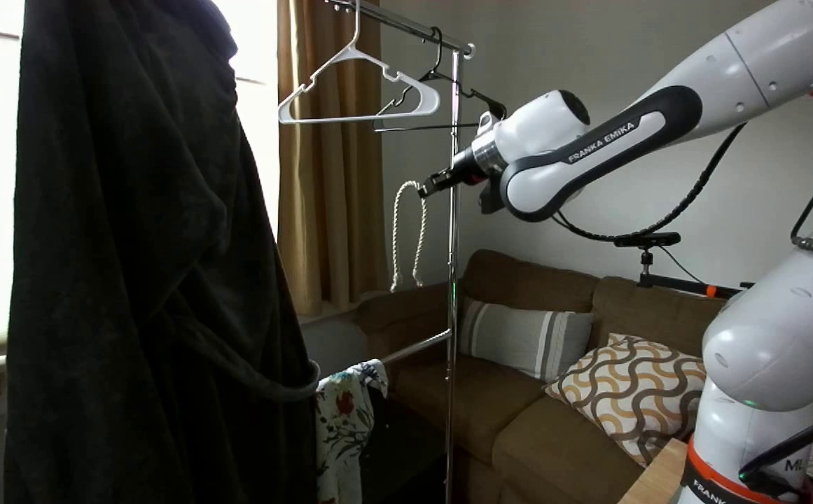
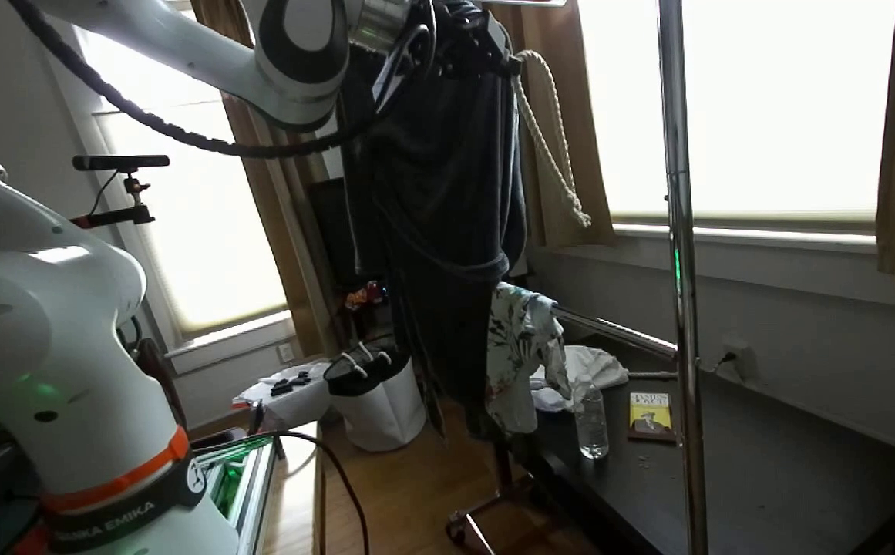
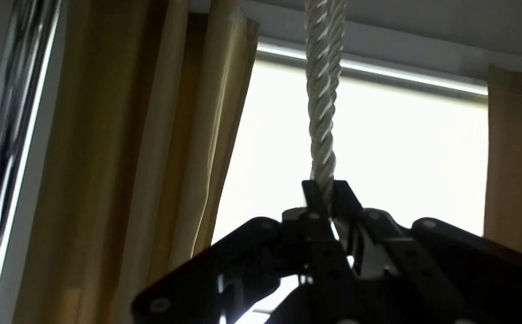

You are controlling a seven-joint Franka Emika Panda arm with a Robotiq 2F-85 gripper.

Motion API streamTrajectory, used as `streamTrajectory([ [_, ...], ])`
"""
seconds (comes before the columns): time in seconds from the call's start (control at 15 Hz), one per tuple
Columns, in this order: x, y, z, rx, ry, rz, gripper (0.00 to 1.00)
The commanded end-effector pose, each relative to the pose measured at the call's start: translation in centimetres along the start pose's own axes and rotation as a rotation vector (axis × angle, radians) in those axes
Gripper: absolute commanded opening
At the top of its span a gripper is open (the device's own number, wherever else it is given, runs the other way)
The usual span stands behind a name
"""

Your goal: Pick up the white rope and hang it on the white coat hanger

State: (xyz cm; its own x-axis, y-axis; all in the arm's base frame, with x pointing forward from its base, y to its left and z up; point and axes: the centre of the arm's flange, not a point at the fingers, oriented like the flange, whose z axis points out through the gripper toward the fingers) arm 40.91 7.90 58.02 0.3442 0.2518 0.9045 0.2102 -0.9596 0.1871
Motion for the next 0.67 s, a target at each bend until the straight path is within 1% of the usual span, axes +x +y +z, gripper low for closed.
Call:
streamTrajectory([
  [0.0,2.5,1.1,-3.1,-0.036,0.025,-0.049,0.03],
  [0.33,6.2,1.7,-5.6,-0.057,0.144,-0.108,0.03],
  [0.47,8.0,2.3,-7.1,-0.066,0.191,-0.128,0.03],
  [0.53,8.9,2.4,-7.7,-0.069,0.198,-0.144,0.03],
  [0.6,9.4,2.3,-8.0,-0.074,0.177,-0.178,0.03],
])
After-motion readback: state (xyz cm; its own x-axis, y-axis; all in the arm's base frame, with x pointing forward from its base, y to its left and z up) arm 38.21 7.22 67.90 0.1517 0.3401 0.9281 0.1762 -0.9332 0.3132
